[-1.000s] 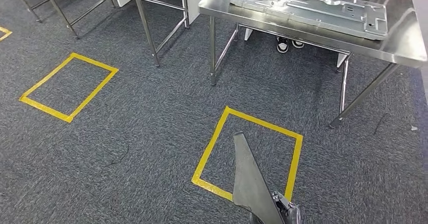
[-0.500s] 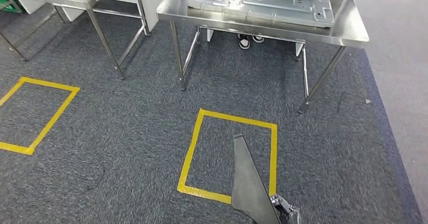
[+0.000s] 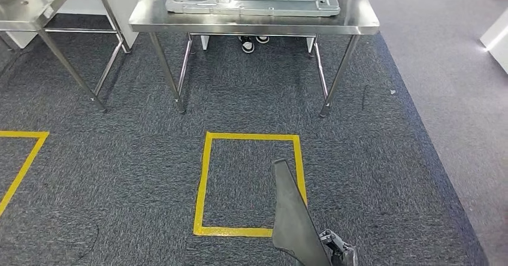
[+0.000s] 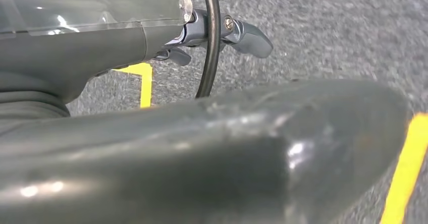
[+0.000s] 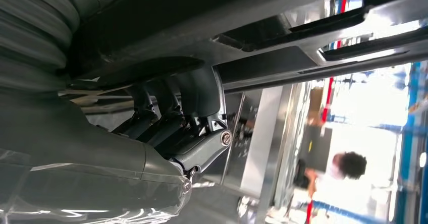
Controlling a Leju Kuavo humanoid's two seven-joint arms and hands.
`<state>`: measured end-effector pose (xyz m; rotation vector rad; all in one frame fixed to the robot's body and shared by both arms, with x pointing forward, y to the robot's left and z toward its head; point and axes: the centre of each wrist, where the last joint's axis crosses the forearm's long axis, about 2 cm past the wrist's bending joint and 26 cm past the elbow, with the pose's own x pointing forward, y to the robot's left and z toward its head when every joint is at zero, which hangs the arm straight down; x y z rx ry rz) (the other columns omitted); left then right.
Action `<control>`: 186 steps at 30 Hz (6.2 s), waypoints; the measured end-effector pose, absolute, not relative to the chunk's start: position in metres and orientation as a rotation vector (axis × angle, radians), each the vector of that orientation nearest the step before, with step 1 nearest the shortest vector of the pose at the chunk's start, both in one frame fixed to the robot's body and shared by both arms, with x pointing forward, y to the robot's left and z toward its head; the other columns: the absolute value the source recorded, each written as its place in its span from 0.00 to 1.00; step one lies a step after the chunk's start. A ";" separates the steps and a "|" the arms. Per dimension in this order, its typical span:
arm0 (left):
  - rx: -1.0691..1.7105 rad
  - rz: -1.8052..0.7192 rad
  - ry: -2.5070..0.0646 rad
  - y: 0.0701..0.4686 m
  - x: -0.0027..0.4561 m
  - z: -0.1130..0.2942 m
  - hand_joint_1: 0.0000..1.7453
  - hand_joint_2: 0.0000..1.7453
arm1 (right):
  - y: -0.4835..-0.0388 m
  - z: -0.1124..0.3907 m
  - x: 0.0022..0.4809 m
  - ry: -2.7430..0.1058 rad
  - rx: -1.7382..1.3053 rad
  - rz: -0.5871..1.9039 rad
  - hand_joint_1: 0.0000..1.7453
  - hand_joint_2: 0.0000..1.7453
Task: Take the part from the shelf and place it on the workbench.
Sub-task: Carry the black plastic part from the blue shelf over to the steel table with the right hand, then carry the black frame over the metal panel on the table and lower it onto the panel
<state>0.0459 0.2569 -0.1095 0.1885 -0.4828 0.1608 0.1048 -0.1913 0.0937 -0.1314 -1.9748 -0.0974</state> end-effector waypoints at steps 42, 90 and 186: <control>0.183 0.106 -0.473 0.269 0.036 -0.111 0.00 0.00 | -0.197 0.099 0.109 -1.767 -0.579 0.025 1.00 1.00; 0.116 -0.142 -0.472 0.279 0.052 -0.110 0.00 0.00 | -0.278 0.127 0.282 -1.526 -1.466 0.776 1.00 1.00; 0.089 -0.223 -0.470 0.279 0.068 -0.108 0.00 0.00 | -0.227 0.185 0.398 -1.588 -1.179 0.863 1.00 1.00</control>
